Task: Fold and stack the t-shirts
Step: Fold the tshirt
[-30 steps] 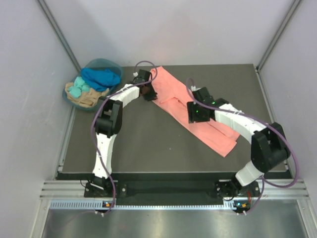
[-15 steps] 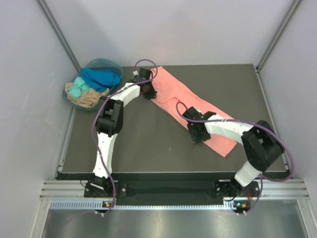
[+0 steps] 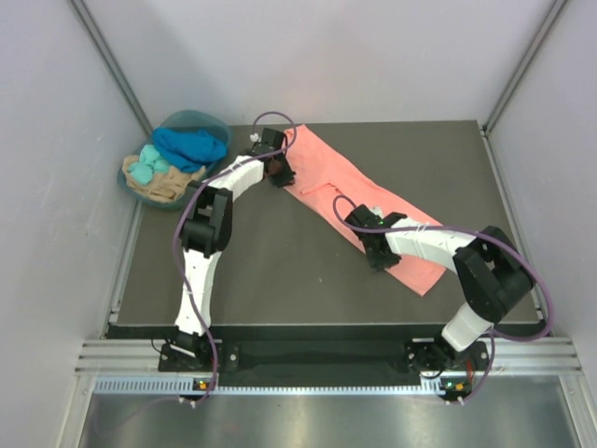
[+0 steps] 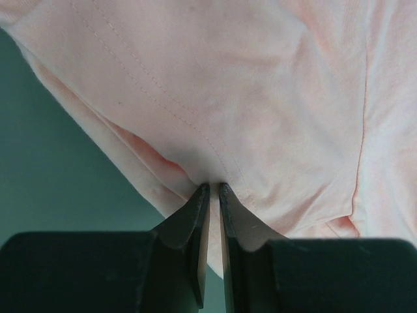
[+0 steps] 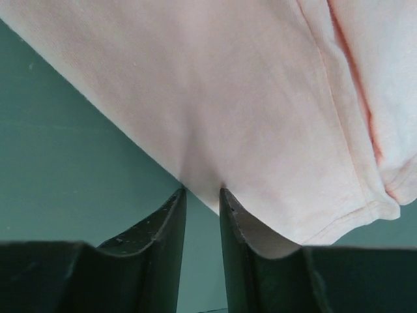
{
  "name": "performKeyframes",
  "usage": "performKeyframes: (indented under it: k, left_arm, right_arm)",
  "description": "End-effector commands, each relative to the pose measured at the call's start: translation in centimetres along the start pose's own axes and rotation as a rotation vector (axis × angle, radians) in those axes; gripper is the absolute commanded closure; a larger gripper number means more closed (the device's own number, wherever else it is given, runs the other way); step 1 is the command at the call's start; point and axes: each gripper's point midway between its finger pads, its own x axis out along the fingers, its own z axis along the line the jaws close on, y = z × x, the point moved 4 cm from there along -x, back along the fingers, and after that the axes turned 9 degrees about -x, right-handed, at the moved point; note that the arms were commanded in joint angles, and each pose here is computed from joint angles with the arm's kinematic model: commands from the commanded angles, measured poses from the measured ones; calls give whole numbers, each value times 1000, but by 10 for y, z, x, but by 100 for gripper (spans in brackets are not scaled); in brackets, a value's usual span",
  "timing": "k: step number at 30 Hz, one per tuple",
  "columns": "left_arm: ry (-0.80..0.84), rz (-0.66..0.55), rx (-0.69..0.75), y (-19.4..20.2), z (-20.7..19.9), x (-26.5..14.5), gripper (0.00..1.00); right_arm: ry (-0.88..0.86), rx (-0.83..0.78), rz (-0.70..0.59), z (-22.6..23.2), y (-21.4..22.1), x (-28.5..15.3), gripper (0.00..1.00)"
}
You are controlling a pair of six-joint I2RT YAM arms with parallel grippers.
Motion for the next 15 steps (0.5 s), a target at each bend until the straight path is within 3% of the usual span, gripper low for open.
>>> performKeyframes:
  k: [1,7,15]
  left_arm:
    - [-126,20,-25,5,36,19,83]
    - [-116,20,-56,2,37,23,83]
    - [-61,23,-83,-5,30,22,82]
  right_arm:
    - [46,-23,5,-2,-1,0,75]
    - [36,-36,-1,-1,-4,-1,100]
    - [-48,-48,-43,9,-10,-17,100]
